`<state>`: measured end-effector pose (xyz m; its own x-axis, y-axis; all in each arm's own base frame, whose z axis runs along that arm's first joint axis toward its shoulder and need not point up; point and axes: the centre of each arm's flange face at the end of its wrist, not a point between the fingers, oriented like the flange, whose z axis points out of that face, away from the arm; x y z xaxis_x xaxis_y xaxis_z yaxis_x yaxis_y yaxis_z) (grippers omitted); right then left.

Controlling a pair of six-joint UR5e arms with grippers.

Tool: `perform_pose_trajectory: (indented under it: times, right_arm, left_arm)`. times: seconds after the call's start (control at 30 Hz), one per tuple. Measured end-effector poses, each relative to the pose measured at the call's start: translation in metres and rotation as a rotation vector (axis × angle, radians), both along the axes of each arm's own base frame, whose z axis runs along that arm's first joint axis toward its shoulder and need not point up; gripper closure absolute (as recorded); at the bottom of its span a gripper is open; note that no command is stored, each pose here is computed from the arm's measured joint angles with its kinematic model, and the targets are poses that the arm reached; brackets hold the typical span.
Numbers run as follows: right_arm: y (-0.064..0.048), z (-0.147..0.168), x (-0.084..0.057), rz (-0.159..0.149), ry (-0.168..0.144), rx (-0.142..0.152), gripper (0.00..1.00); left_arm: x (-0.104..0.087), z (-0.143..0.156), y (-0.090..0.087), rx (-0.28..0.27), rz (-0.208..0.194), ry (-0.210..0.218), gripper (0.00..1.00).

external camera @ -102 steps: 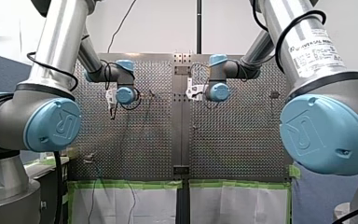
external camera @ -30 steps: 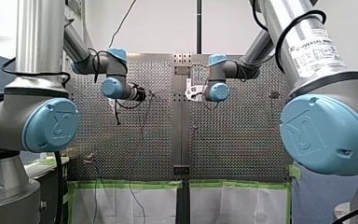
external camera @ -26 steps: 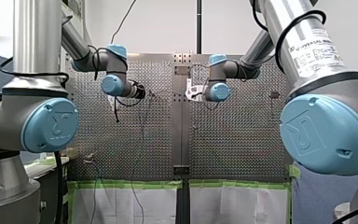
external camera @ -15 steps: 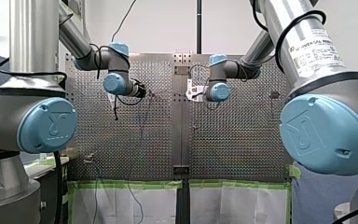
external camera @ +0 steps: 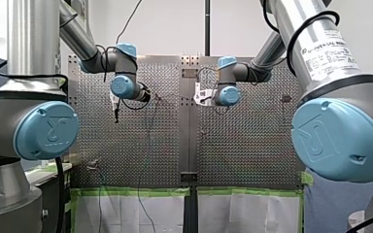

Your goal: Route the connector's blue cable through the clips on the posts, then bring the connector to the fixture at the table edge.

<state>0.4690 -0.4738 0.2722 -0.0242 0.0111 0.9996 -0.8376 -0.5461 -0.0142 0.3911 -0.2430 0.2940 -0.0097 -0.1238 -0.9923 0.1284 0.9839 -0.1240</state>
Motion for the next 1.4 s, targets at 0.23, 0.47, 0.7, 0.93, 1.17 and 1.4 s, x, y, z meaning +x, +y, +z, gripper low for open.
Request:
perform_pose_trajectory:
  times: [0.23,0.47,0.7,0.93,1.17,1.4]
  right_arm:
    - [0.0,0.0,0.0,0.0,0.0,0.001,1.0]
    - [-0.002,0.0,-0.001,-0.003,-0.002,-0.003,1.0]
    - [-0.009,0.0,-0.008,-0.026,-0.003,-0.004,1.0]
    - [-0.017,-0.004,-0.016,-0.047,0.0,0.0,1.0]
    - [-0.019,-0.008,-0.017,-0.046,0.002,0.003,1.0]
    - [-0.02,-0.008,-0.016,-0.038,0.0,0.0,1.0]
  left_arm:
    - [-0.001,-0.001,0.0,0.039,0.012,-0.001,0.0]
    - [0.002,-0.002,-0.001,0.045,0.014,-0.002,0.0]
    - [0.012,-0.005,-0.012,0.094,0.014,0.017,0.0]
    - [0.02,0.004,-0.023,0.112,0.009,0.007,0.0]
    - [0.024,0.001,-0.047,0.121,0.005,0.029,0.0]
    - [0.029,-0.003,-0.075,0.124,0.005,0.027,0.0]
